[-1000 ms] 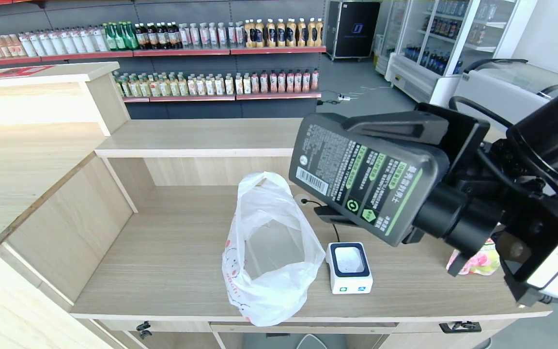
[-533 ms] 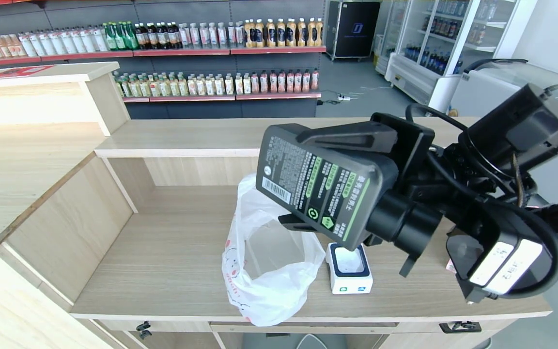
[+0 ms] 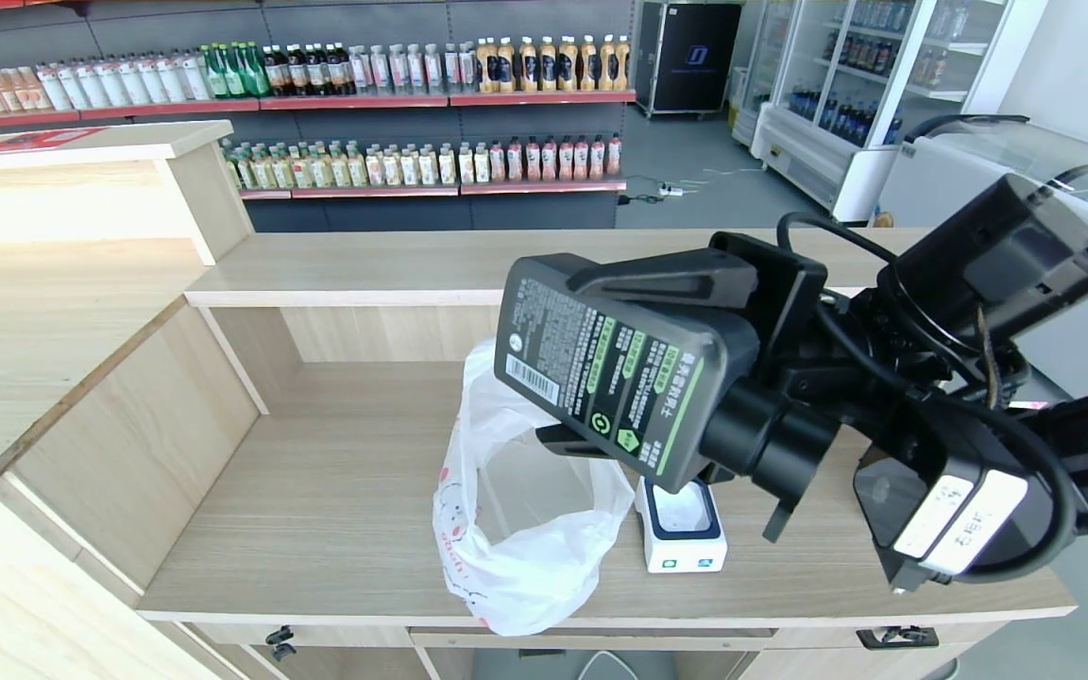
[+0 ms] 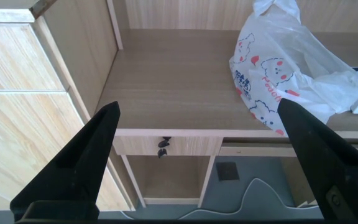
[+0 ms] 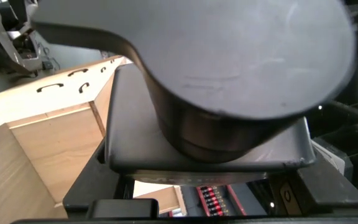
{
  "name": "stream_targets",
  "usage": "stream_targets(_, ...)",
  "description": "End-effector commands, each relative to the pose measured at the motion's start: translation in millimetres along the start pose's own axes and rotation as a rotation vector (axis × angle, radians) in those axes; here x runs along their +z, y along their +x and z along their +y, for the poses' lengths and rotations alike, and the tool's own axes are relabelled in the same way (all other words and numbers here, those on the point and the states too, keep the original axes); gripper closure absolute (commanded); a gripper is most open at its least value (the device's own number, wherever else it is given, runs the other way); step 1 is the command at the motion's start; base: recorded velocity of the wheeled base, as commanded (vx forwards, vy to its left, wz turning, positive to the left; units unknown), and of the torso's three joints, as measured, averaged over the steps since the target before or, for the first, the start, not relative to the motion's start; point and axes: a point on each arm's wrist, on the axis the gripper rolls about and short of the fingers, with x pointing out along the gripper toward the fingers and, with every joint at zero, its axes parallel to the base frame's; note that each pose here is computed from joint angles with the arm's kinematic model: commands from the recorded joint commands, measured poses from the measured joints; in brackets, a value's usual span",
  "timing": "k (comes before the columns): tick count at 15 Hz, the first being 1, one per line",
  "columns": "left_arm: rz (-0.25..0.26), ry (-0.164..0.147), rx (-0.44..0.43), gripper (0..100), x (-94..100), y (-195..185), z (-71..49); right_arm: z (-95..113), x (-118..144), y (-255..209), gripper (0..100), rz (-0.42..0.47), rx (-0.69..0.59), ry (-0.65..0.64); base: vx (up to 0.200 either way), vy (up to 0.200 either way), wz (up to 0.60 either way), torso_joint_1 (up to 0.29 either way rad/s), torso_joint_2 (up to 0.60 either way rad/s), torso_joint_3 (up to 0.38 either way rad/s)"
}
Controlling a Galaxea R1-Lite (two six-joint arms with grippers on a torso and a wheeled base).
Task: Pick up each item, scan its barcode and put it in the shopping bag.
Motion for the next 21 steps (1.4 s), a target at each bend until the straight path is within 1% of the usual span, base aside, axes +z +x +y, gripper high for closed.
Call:
stream_targets(1,0.002,0.0,0.0,0,0.0,0.1,0.0,-0.6,0.7,-0.1,100,0.0,-0.001,-0.003,0.0,0.0,0.0,0.0,0.0,0.0)
stream_targets(7,0.002,0.0,0.0,0,0.0,0.1,0.0,-2.2,3.2,-1.7,100,0.005,-0.002,-0.007,0.0,0.0,0.0,0.0,0.0,0.0)
stream_targets(11,0.002,0.0,0.0,0,0.0,0.1,0.0,-4.7,15.9,-11.2,100,0.025,0.005,0.004,0.0,0.0,0.0,0.0,0.0,0.0)
stream_targets(13,0.002,0.0,0.0,0,0.0,0.1,0.0,-11.9,22.6,-15.8,100,0.036,0.005,0.001,0.0,0.0,0.0,0.0,0.0,0.0)
stream_targets(14,0.002,0.0,0.0,0,0.0,0.1,0.0,-18.7,26.7,-22.8,100,0.064,0.007,0.007,0.0,0.0,0.0,0.0,0.0,0.0)
stream_targets(15,0.002,0.0,0.0,0,0.0,0.1,0.0,-25.4,29.6,-32.9,100,0.106,0.011,0.013,0.0,0.0,0.0,0.0,0.0,0.0)
stream_targets(16,0.002,0.0,0.0,0,0.0,0.1,0.0,-40.7,37.9,-45.8,100,0.186,0.001,0.019,0.0,0.0,0.0,0.0,0.0,0.0)
stream_targets(17,0.0,0.0,0.0,0,0.0,0.0,0.0,-58.9,47.9,-58.1,100,0.325,-0.035,0.036,0.0,0.0,0.0,0.0,0.0,0.0)
stream_targets(18,0.002,0.0,0.0,0,0.0,0.1,0.0,-69.4,54.1,-65.0,100,0.404,-0.057,0.047,0.0,0.0,0.0,0.0,0.0,0.0)
stream_targets(19,0.002,0.0,0.0,0,0.0,0.1,0.0,-90.9,68.9,-83.2,100,0.511,-0.098,0.136,0.0,0.0,0.0,0.0,0.0,0.0)
stream_targets(20,0.002,0.0,0.0,0,0.0,0.1,0.0,-102.7,78.1,-100.2,100,0.602,-0.146,0.212,0.0,0.0,0.0,0.0,0.0,0.0)
stream_targets(21,0.002,0.0,0.0,0,0.0,0.1,0.0,-106.8,83.4,-110.3,100,0.664,-0.183,0.249,0.0,0.0,0.0,0.0,0.0,0.0)
